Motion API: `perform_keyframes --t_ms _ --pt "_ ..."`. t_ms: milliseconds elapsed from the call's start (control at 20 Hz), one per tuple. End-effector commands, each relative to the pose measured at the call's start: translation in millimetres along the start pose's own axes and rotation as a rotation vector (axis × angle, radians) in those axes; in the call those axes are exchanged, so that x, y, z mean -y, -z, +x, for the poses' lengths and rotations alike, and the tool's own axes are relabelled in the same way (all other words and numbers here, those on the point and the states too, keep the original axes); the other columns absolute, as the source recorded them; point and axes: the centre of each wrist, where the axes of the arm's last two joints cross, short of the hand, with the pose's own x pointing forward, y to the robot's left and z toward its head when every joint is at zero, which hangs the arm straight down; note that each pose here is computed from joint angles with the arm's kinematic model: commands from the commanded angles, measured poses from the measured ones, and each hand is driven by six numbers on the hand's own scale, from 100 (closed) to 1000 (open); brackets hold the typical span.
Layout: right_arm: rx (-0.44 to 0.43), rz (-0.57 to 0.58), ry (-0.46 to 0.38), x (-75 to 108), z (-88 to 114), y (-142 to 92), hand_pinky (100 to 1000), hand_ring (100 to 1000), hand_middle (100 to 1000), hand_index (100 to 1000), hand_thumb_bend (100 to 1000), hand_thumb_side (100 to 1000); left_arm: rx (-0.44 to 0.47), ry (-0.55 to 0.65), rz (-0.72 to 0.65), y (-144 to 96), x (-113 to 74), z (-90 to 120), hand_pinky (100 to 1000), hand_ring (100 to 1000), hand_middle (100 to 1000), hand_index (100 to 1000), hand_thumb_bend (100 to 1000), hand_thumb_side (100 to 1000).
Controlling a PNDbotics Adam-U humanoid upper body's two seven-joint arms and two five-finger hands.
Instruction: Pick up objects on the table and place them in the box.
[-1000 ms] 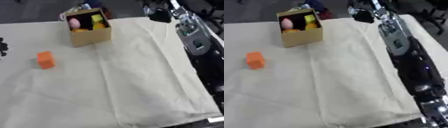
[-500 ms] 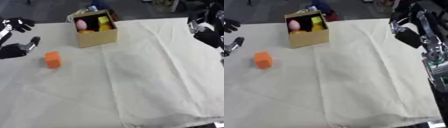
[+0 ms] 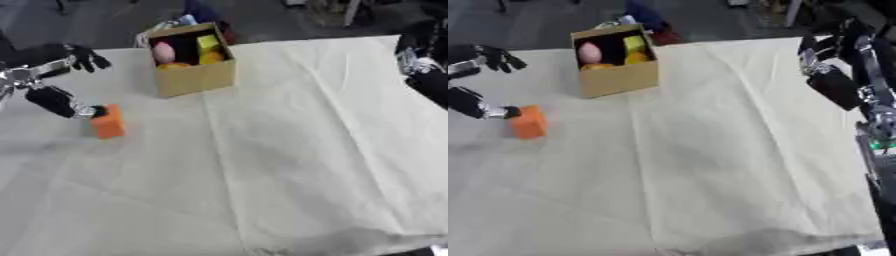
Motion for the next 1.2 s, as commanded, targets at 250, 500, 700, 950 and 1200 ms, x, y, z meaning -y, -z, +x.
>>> perform_keyframes --t_ms 250,500,700,950,1200 --pt "0.005 -0.024 0.002 4.3 1.8 0.3 599 616 708 935 100 491 -0.065 0.018 -0.139 25.7 9.3 -14.5 819 793 806 912 612 446" --pt "0.000 -0.020 0.008 1.0 0.9 -0.3 599 615 707 935 100 491 -0.089 0.038 -0.164 41.1 13.2 -15.3 826 797 823 927 631 445" --pt "-0.004 -0.021 0.012 -0.1 0.3 -0.8 598 613 705 934 100 490 -0.151 0.050 -0.090 44.9 12.4 -16.5 821 791 816 923 594 382" --pt "-0.003 -0.019 0.012 -0.6 0.4 -0.8 599 613 705 933 100 490 -0.187 0.062 -0.102 44.1 15.5 -21.5 796 746 764 885 556 338" --pt "-0.009 -0.016 0.011 -1.4 -0.6 -1.6 598 613 704 932 100 489 -0.206 0.072 -0.107 39.4 13.7 -25.7 647 549 544 713 466 214"
